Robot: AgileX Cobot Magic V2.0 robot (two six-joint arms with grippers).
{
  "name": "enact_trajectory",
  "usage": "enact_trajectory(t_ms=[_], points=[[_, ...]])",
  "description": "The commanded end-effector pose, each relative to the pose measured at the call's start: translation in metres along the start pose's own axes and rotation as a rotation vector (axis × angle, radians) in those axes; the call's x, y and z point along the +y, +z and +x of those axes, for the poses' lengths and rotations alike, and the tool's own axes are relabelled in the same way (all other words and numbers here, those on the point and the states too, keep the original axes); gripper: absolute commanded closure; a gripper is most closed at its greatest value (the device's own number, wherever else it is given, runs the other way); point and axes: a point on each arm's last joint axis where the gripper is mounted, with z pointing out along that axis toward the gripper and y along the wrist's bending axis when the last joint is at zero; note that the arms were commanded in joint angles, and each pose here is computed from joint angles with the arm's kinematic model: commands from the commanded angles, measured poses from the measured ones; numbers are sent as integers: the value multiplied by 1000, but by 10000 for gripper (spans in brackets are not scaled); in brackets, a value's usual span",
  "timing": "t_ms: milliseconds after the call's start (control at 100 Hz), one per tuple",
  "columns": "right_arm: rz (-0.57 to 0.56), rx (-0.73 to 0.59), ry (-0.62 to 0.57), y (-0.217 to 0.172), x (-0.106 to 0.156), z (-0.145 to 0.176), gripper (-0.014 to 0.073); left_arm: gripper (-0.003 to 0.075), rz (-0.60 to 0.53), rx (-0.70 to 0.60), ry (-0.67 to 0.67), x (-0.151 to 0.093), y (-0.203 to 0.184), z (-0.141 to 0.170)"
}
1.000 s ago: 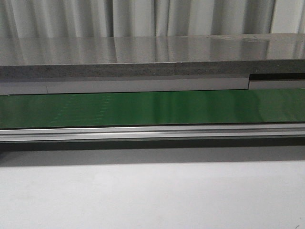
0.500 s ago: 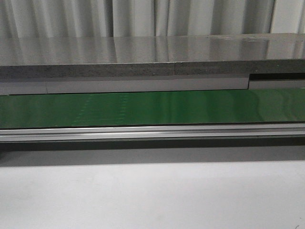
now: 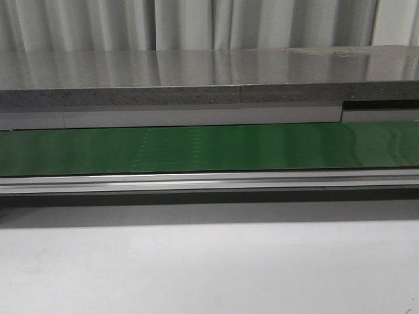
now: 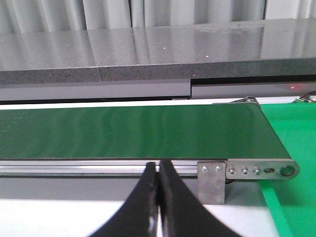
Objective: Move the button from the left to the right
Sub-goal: 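Lower the open left gripper around the yellow push button and close, then lift the held button and carry it onto the near end of the belt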
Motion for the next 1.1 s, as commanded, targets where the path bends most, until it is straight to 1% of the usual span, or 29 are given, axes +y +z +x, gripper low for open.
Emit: enact_trajectory(t_ms=[0,140,320,840,1090], points=[[-5,-121,-15,-3,1,-14,661,92,15,-54,-33,4,4,-18],[-5,-121,-15,-3,1,-14,661,92,30,18,-44,6,29,-27],[-5,-121,-15,-3,1,-14,661,94,36,43,-49,6,44,-33],[-5,-121,-15,-3,1,-14,661,94,48,140,-59,8,83,-25],[-5,-121,-15,-3,1,-14,661,104,63,165,-61,8,94,-23]])
